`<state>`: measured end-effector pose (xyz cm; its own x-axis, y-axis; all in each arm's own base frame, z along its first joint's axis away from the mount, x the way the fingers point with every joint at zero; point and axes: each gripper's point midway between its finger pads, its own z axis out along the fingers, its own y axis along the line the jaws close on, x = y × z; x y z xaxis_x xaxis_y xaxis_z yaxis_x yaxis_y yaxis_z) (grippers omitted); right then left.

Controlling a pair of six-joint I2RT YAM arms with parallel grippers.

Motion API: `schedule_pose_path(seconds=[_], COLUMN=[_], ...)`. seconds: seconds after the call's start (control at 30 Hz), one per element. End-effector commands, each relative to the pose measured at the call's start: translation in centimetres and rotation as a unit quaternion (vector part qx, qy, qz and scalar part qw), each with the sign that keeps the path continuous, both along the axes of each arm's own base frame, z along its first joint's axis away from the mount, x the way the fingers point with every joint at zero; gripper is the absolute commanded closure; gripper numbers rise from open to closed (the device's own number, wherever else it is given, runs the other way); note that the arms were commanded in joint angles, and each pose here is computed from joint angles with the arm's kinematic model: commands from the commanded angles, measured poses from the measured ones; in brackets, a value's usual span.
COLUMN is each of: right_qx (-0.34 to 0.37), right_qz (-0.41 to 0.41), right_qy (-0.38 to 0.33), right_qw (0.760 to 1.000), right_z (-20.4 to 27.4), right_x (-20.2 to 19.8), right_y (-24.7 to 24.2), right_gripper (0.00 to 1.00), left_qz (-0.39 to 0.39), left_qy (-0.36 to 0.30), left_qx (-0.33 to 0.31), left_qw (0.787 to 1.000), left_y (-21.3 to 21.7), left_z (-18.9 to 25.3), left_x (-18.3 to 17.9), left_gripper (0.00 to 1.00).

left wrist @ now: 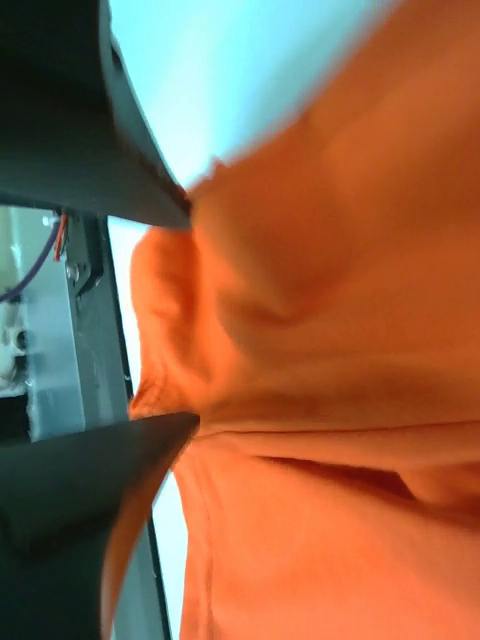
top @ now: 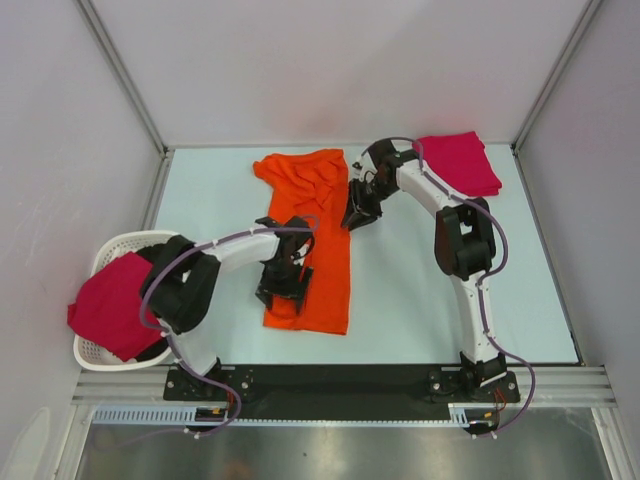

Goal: Fold and stack the t-shirts
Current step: Rotate the tshirt 90 degrees

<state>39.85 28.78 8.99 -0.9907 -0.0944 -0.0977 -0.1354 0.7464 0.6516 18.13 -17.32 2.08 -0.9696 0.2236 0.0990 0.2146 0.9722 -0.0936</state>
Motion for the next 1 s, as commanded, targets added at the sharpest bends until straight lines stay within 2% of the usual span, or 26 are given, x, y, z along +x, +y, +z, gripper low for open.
schedule_pose_path(seconds=[0.0, 0.03, 0.07, 0.1, 0.17, 0.2, 0.27, 0.3, 0.47, 0.5, 0.53, 0.57, 0.6, 0.63, 0.7, 0.77, 0.8, 0.87, 0.9, 0.97], right_qx=[0.015, 0.015, 0.018, 0.024, 0.035, 0.046, 0.061, 0.065, 0.088, 0.077, 0.066, 0.068, 0.061, 0.053, 0.053, 0.056, 0.073, 0.114, 0.123, 0.141], right_qz=[0.020, 0.018, 0.015, 0.011, 0.006, -0.005, -0.016, -0.028, -0.054, -0.062, -0.071, -0.076, -0.082, -0.091, -0.109, -0.138, -0.141, -0.159, -0.163, -0.173], right_qy=[-0.016, -0.018, -0.021, -0.023, -0.025, -0.031, -0.043, -0.048, -0.104, -0.099, -0.109, -0.138, -0.139, -0.139, -0.163, -0.146, -0.152, -0.141, -0.128, -0.100], right_qw=[1.000, 1.000, 1.000, 0.999, 0.999, 0.998, 0.997, 0.996, 0.989, 0.990, 0.989, 0.985, 0.985, 0.985, 0.979, 0.978, 0.976, 0.971, 0.971, 0.970], right_z=[3.8, 3.9, 4.4, 4.6, 5.1, 5.4, 6.0, 5.8, 7.3, 6.1, 5.9, 7.5, 7.2, 6.2, 7.2, 5.6, 5.4, 5.2, 4.6, 3.5], right_x=[-2.0, -2.0, -2.0, -1.7, -1.3, -0.5, 0.6, 1.7, 6.9, 7.8, 8.7, 10.1, 10.7, 11.9, 13.8, 15.3, 16.0, 17.1, 17.2, 17.3], right_y=[-0.4, -0.5, -0.7, -1.0, -1.1, -1.3, -1.3, -1.4, -1.5, -1.8, -2.2, -2.2, -2.5, -2.7, -3.1, -3.9, -3.7, -3.6, -3.5, -3.4], right_gripper=[0.62, 0.59, 0.57, 0.47, 0.36, 0.25, 0.12, 0.00, 0.00, 0.00, 0.00, 0.00, 0.00, 0.00, 0.00, 0.00, 0.00, 0.00, 0.00, 0.00], left_qz=[0.013, 0.019, 0.026, 0.033, 0.044, 0.051, 0.060, 0.070, 0.082, 0.084, 0.089, 0.094, 0.100, 0.104, 0.129, 0.153, 0.158, 0.171, 0.177, 0.195], left_qy=[-0.152, -0.187, -0.205, -0.222, -0.265, -0.275, -0.292, -0.290, -0.301, -0.301, -0.325, -0.312, -0.314, -0.337, -0.334, -0.346, -0.329, -0.337, -0.318, -0.306], left_qx=[-0.006, -0.018, -0.020, -0.027, -0.051, -0.063, -0.078, -0.083, -0.077, -0.079, -0.094, -0.104, -0.116, -0.144, -0.152, -0.183, -0.188, -0.208, -0.213, -0.237], left_qw=[0.988, 0.982, 0.978, 0.974, 0.962, 0.958, 0.951, 0.951, 0.947, 0.946, 0.937, 0.940, 0.937, 0.925, 0.921, 0.907, 0.912, 0.902, 0.907, 0.901], left_y=[-0.1, -0.5, -0.4, -0.3, -0.5, -0.3, -0.3, 0.2, 0.6, 0.4, 0.0, -0.3, -0.5, -1.1, -0.6, -0.5, -0.8, -0.8, -1.0, -0.7], left_z=[7.4, 9.5, 10.6, 11.7, 14.5, 15.2, 16.3, 16.3, 16.5, 16.6, 18.4, 17.6, 18.1, 20.0, 19.3, 20.3, 18.3, 19.2, 17.1, 16.8], left_x=[5.2, 6.5, 7.0, 7.8, 9.2, 9.8, 11.4, 12.3, 18.2, 19.3, 21.0, 22.4, 23.3, 24.9, 27.5, 30.2, 31.4, 33.2, 34.2, 35.4], left_gripper=[0.11, 0.03, 0.00, 0.00, 0.01, 0.00, 0.00, 0.00, 0.01, 0.00, 0.00, 0.00, 0.00, 0.00, 0.00, 0.00, 0.01, 0.00, 0.00, 0.00])
